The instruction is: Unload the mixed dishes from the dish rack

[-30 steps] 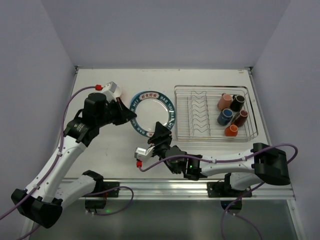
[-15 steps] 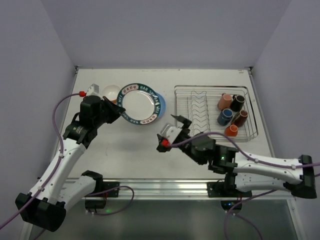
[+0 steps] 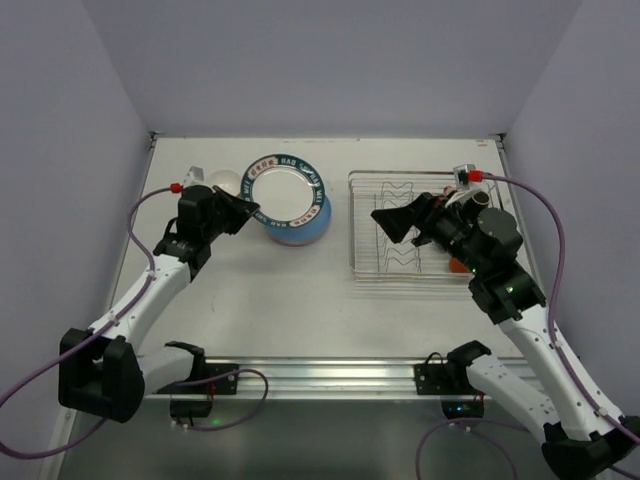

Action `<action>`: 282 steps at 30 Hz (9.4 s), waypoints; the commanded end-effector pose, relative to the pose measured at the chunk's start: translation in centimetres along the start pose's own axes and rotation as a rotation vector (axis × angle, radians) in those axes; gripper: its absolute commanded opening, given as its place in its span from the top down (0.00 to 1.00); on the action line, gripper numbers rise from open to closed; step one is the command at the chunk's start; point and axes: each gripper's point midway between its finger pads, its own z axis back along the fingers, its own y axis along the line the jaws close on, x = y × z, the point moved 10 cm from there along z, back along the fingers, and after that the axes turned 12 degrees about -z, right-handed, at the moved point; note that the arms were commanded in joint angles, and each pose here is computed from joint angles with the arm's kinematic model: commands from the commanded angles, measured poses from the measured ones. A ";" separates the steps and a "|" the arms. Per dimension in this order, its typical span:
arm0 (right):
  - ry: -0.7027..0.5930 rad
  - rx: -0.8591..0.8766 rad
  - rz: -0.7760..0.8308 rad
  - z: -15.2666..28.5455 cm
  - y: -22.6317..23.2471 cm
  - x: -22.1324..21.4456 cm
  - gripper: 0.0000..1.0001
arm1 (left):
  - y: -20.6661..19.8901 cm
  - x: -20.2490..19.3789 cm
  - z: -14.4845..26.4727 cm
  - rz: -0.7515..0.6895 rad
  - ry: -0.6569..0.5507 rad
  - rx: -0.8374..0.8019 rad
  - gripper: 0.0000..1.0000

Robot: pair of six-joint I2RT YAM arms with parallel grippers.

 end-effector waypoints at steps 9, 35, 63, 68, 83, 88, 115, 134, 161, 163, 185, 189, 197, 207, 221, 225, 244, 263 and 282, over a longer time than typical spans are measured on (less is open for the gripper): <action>-0.196 -0.119 0.074 4.4 -1.4 -0.1 0.01 | 0.4 1.5 -5.0 0.016 -0.060 0.024 1.00; -0.226 -0.130 0.105 5.1 -2.5 -0.9 0.01 | 2.6 -1.8 -9.9 -0.087 0.110 0.126 0.72; -0.199 -0.116 0.108 4.8 -2.7 -1.3 0.01 | 2.0 -3.8 -11.0 -0.306 0.220 0.308 0.12; -0.197 -0.114 0.108 4.8 -2.7 -1.3 0.01 | 1.2 -3.3 -11.7 -0.335 0.222 0.319 0.16; -0.179 -0.101 0.108 4.7 -2.7 -1.5 0.01 | 0.6 -4.6 -12.9 -0.394 0.288 0.329 0.15; -0.174 -0.097 0.108 4.6 -2.7 -1.5 0.01 | 0.4 -4.3 -12.9 -0.441 0.289 0.373 0.00; -0.039 -0.763 0.273 1.4 -9.5 -0.5 0.01 | 0.3 0.8 7.6 -0.766 0.124 0.386 0.00; -0.052 -1.112 0.046 -0.4 -17.9 4.8 0.04 | 3.6 -1.0 10.3 -0.719 -0.022 0.407 0.00; 0.156 -1.300 0.003 -3.9 -26.5 2.2 0.14 | 2.9 -2.1 10.0 -0.758 0.018 0.365 0.00; 0.155 -1.301 0.002 -4.0 -26.7 2.2 0.18 | 2.9 -2.1 9.9 -0.758 0.021 0.367 0.00; 0.007 -0.794 0.031 -0.9 -14.6 5.1 0.90 | 1.7 -1.3 11.4 -0.754 -0.032 0.274 0.00; 0.076 -0.220 0.005 -1.0 -8.7 4.0 0.94 | -2.3 -2.2 12.5 -0.648 0.049 -0.145 0.00; 0.188 0.377 -0.084 -0.4 -1.5 -0.8 1.00 | -7.5 -5.1 11.7 -0.366 -0.028 -1.095 0.00; 0.098 0.450 -0.355 -0.9 -0.5 -2.9 1.00 | -9.7 -6.0 12.8 -0.277 -0.127 -1.211 0.00; 0.111 0.321 -0.527 -2.3 1.3 -4.4 1.00 | -12.0 -7.6 10.5 -0.334 -0.070 -1.173 0.13; 0.127 0.298 -0.532 -2.7 1.4 -4.7 1.00 | -12.6 -8.3 10.8 -0.354 -0.075 -1.198 0.22; 0.265 0.424 -0.580 -1.9 3.2 -5.9 1.00 | -12.6 -10.0 9.5 -0.482 -0.061 -1.227 1.00; 0.090 0.060 -0.322 -0.9 -0.2 -6.1 0.01 | -7.2 -5.8 8.3 -0.655 -0.079 -0.226 1.00; 0.134 -0.396 0.199 1.0 -5.0 -3.6 0.01 | 9.3 1.4 -2.4 -0.592 0.551 0.598 1.00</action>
